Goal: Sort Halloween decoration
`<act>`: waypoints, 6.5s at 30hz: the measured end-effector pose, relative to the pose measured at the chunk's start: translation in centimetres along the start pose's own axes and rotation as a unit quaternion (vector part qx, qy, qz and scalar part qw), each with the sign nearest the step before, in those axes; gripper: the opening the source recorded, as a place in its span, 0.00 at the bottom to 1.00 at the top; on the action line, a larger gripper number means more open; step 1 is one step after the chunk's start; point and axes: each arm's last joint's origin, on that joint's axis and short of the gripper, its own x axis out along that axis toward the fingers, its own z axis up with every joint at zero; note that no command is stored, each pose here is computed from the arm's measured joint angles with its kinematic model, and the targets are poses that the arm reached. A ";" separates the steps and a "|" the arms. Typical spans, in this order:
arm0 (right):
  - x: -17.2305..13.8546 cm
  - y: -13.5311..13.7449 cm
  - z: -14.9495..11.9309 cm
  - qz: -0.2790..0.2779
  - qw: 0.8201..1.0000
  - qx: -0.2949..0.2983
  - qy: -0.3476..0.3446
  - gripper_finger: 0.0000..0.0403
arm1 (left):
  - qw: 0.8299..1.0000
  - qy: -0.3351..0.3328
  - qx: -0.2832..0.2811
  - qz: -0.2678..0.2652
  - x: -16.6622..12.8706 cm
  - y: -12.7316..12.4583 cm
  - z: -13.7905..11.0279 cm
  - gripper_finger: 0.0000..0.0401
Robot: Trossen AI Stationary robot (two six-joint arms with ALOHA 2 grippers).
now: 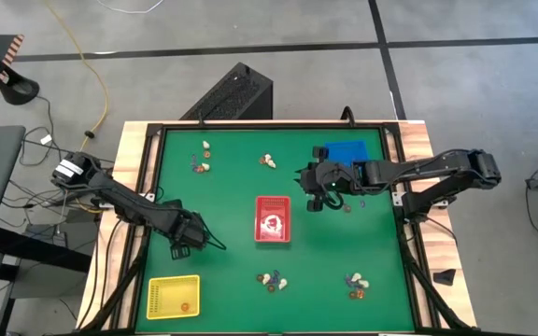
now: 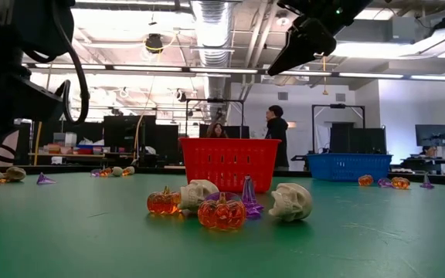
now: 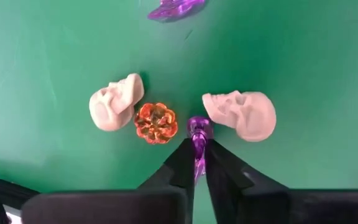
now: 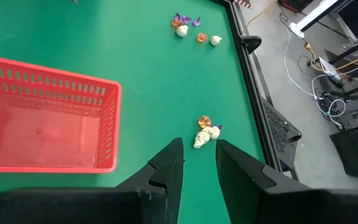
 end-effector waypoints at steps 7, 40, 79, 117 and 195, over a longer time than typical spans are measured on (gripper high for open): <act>0.0 0.0 0.0 0.000 1.000 0.000 0.000 0.31 | 1.000 0.004 0.013 -0.010 -0.8 -0.2 0.3 0.01; -1.4 2.8 -1.9 0.040 0.993 0.009 0.109 0.31 | 0.855 -0.483 0.173 -0.078 -4.5 0.3 16.2 0.00; -5.2 -4.8 -5.8 -0.277 0.919 0.205 0.190 0.31 | 0.796 -0.599 0.043 -0.068 -4.2 13.4 41.2 0.00; -5.1 -4.2 -5.8 -0.219 0.926 0.237 0.194 0.31 | 0.979 -0.198 0.012 0.049 -18.8 16.7 27.5 0.38; 0.8 7.6 0.4 0.042 0.999 -0.002 0.015 0.31 | 0.998 -0.011 0.045 -0.046 0.9 0.3 2.1 0.36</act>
